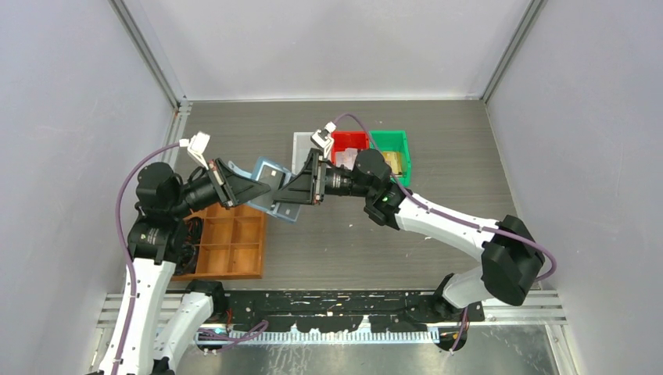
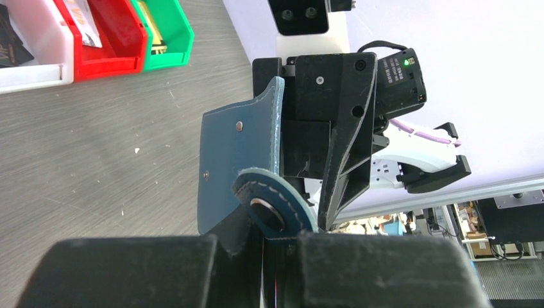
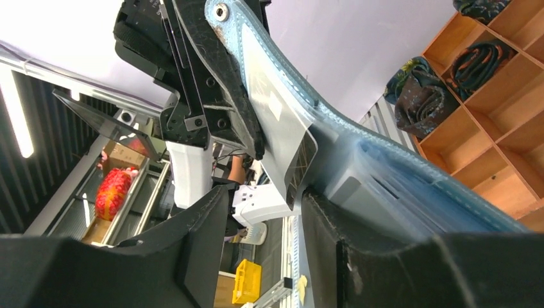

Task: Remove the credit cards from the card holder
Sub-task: Remove the credit card from the card holder.

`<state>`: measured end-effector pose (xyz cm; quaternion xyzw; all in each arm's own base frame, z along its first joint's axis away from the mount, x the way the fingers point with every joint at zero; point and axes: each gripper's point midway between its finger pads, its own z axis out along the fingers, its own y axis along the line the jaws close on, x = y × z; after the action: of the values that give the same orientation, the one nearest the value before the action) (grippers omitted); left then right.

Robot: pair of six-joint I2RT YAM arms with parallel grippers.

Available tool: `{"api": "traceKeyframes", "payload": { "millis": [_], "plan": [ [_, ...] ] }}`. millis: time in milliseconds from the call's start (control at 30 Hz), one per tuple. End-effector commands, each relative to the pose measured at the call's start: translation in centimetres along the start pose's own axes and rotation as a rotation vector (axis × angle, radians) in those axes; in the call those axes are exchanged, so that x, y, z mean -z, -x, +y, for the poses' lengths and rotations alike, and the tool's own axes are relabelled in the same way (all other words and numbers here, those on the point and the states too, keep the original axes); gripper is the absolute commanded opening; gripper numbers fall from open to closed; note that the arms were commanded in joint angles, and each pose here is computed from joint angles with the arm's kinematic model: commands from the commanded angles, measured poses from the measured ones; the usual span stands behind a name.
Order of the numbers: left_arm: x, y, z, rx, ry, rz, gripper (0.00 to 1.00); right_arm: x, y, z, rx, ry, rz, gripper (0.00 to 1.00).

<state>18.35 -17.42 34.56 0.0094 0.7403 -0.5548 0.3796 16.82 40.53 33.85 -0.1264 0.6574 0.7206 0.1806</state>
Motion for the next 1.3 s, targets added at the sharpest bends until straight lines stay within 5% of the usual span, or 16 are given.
{"api": "traceKeyframes", "payload": {
  "millis": [0, 333, 600, 867, 1100, 1267],
  "plan": [
    [1.1, 1.3, -4.7, -0.103, -0.130, -0.036, 0.00, -0.8, 1.8, 3.7, 0.038, 0.145, -0.061, 0.50],
    [1.2, 1.1, -4.7, -0.095, -0.127, -0.035, 0.02, 0.2, 2.3, 6.8, 0.016, 0.312, -0.116, 0.35],
    [1.3, 0.8, -4.7, -0.079, -0.133, -0.024, 0.11, 0.9, 2.3, 6.8, 0.035, 0.311, -0.149, 0.12],
    [1.4, 0.5, -5.4, -0.051, -0.169, 0.004, 0.23, 1.5, 1.6, 5.4, 0.086, 0.225, -0.161, 0.03],
    [1.4, 0.7, -5.5, -0.048, -0.167, -0.008, 0.04, 2.0, 0.8, 4.5, 0.137, 0.158, -0.166, 0.01],
    [1.4, 0.8, -5.6, -0.051, -0.168, -0.010, 0.00, 2.3, 0.4, 4.0, 0.130, 0.149, -0.166, 0.01]
  ]
}}
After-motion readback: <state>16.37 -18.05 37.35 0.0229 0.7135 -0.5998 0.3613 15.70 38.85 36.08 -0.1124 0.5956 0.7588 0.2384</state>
